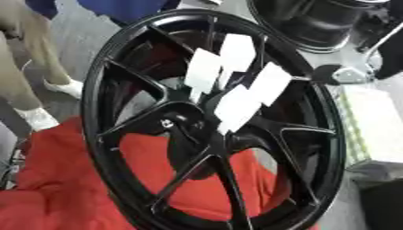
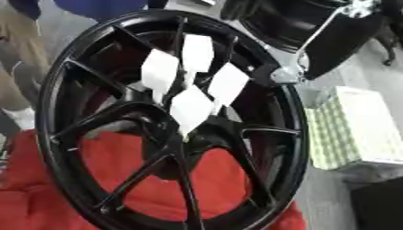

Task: Pull the pin out of the wheel hub.

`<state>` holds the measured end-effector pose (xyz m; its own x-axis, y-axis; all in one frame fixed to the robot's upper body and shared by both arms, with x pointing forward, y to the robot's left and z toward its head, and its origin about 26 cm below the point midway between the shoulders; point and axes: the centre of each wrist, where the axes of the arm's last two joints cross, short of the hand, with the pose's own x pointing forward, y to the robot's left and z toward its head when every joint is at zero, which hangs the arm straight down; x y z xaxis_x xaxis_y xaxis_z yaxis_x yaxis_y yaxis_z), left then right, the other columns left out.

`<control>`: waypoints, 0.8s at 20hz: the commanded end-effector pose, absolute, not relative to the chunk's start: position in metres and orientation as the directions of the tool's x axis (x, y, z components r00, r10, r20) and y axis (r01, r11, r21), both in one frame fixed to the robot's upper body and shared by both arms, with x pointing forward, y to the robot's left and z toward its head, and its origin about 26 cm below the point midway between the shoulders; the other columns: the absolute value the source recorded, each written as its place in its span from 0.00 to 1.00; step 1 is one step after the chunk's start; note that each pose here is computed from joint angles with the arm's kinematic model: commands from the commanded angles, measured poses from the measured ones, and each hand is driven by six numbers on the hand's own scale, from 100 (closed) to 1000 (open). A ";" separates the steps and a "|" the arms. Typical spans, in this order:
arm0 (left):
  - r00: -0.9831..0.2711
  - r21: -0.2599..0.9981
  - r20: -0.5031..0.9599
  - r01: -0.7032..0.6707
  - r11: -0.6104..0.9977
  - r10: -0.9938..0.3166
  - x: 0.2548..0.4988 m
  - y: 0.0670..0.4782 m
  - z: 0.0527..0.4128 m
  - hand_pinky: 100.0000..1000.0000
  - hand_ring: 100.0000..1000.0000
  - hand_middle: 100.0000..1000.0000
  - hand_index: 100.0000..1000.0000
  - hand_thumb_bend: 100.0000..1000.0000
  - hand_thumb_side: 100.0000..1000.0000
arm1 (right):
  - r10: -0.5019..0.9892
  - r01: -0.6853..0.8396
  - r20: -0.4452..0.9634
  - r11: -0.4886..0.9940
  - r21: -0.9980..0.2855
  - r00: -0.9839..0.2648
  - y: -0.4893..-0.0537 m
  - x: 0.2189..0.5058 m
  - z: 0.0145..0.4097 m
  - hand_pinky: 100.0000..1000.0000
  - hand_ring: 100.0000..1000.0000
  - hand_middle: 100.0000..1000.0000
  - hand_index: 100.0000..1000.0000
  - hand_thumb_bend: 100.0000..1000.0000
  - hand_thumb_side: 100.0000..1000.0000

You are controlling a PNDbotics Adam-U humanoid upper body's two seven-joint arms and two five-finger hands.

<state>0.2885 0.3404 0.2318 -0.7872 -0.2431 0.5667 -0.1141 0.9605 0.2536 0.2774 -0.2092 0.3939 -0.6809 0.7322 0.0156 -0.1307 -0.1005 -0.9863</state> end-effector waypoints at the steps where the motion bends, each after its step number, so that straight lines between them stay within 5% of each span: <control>1: -0.808 0.273 0.535 -0.112 0.956 -0.247 0.286 0.339 0.242 0.83 0.71 0.67 0.82 0.00 0.57 | 0.733 -0.108 -0.002 -0.103 -0.989 -0.680 -0.209 0.273 0.399 1.00 0.84 0.77 0.83 0.35 0.00; 16: -0.812 0.268 0.532 -0.106 0.957 -0.239 0.287 0.337 0.244 0.83 0.71 0.66 0.82 0.00 0.57 | 0.716 -0.119 -0.046 -0.179 -0.977 -0.697 -0.210 0.278 0.387 1.00 0.86 0.77 0.81 0.32 0.00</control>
<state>0.2899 0.3384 0.2351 -0.7932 -0.2367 0.5611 -0.1067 0.9611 0.2547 0.2823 -0.2048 0.3789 -0.7109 0.7033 0.0003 -0.1558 -0.1571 -0.9752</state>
